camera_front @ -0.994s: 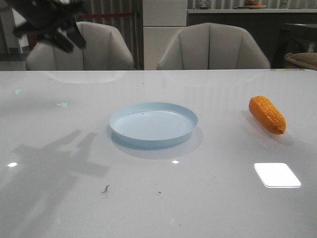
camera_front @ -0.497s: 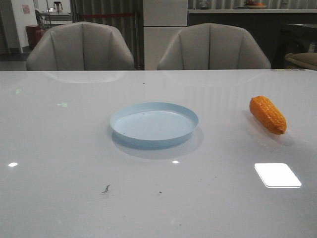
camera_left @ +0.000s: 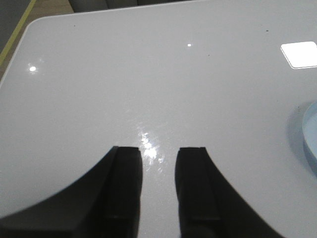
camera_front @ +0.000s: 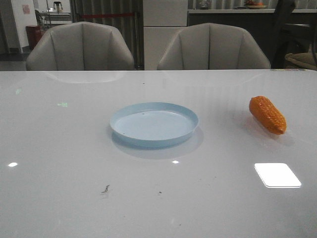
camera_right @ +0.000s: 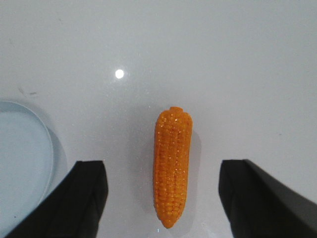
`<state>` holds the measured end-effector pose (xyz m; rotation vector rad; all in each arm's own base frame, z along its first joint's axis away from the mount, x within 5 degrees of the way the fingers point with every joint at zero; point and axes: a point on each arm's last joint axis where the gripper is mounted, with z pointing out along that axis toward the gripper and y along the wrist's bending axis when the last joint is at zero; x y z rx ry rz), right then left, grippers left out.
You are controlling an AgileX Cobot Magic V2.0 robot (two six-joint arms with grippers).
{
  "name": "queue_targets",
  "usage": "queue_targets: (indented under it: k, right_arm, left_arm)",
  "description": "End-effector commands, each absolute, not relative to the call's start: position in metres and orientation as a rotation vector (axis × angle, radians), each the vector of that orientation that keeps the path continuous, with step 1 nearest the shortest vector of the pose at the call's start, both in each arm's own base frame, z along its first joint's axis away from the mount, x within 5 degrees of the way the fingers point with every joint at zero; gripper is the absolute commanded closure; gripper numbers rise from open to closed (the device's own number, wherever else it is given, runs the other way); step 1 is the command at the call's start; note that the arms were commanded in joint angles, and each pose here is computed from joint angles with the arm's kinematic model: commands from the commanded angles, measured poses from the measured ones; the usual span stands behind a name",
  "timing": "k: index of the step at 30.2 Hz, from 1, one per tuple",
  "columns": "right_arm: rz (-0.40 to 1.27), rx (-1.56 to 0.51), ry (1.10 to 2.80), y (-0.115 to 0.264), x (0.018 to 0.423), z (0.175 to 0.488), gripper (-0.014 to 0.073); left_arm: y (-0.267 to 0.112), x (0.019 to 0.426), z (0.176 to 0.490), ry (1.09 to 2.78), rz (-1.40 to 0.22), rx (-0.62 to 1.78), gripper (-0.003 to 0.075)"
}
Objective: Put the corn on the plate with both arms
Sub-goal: 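Lower the right gripper over the orange corn and close on it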
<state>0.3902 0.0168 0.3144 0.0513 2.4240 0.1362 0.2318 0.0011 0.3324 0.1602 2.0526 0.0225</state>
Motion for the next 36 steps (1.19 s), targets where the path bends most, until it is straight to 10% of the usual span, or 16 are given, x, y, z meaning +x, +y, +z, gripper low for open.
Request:
queue_targets:
  k: [1,28,36]
  right_arm:
    - [0.139,0.041,2.452,0.018,0.411,0.320,0.0013]
    - [0.144,0.039,2.775,0.021,0.472,0.220,0.0018]
    - [0.144,0.040,2.764,0.021,0.473,0.220,0.0203]
  left_arm:
    - [0.003,0.231,0.352,1.933,0.034,0.124,0.0449]
    - [0.003,0.231,0.352,1.931,0.035,0.124,0.0449]
    - [0.003,0.231,0.352,1.931,0.035,0.124,0.0449]
